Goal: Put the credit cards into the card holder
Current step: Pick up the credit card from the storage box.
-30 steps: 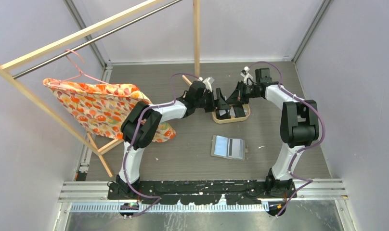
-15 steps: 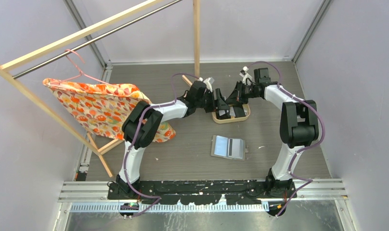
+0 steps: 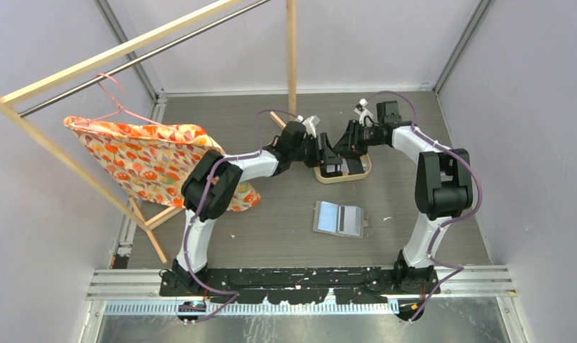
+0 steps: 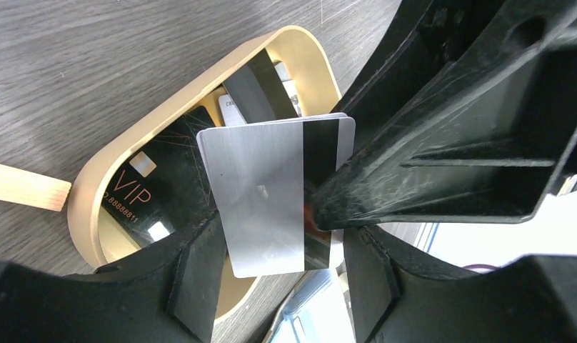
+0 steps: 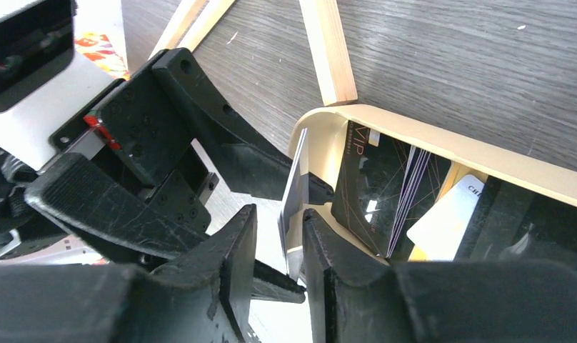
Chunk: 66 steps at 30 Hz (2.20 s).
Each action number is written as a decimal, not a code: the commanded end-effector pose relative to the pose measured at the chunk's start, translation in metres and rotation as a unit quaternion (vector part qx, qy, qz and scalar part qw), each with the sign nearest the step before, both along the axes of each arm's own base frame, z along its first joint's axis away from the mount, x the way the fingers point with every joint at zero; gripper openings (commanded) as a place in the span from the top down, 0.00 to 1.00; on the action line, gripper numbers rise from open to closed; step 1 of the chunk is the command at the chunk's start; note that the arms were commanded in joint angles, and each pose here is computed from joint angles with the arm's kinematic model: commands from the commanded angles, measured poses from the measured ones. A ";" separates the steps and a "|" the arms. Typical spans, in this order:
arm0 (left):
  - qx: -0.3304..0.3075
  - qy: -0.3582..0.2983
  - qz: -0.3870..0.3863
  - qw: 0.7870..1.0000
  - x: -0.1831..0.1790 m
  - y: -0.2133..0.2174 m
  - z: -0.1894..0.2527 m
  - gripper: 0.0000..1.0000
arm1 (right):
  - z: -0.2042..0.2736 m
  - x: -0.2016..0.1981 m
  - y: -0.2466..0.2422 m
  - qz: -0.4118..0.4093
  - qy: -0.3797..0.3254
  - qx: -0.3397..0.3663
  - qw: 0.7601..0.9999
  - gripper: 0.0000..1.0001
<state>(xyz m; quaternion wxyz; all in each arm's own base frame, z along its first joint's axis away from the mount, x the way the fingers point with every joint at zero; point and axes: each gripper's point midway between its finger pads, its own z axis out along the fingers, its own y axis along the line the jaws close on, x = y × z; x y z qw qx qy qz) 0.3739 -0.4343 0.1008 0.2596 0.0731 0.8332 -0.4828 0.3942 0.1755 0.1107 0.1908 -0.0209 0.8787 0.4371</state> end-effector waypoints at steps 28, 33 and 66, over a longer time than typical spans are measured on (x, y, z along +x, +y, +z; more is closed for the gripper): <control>-0.089 -0.057 -0.053 0.993 -0.007 0.000 0.032 0.49 | 0.038 0.001 -0.027 0.031 -0.033 0.075 0.996 0.70; -0.091 -0.053 -0.054 0.993 -0.007 0.000 0.031 0.49 | 0.039 0.000 -0.025 0.033 -0.031 0.084 0.995 0.69; -0.104 -0.047 -0.060 0.992 -0.009 -0.003 0.033 0.48 | 0.027 0.000 -0.024 0.029 -0.018 0.054 0.998 0.69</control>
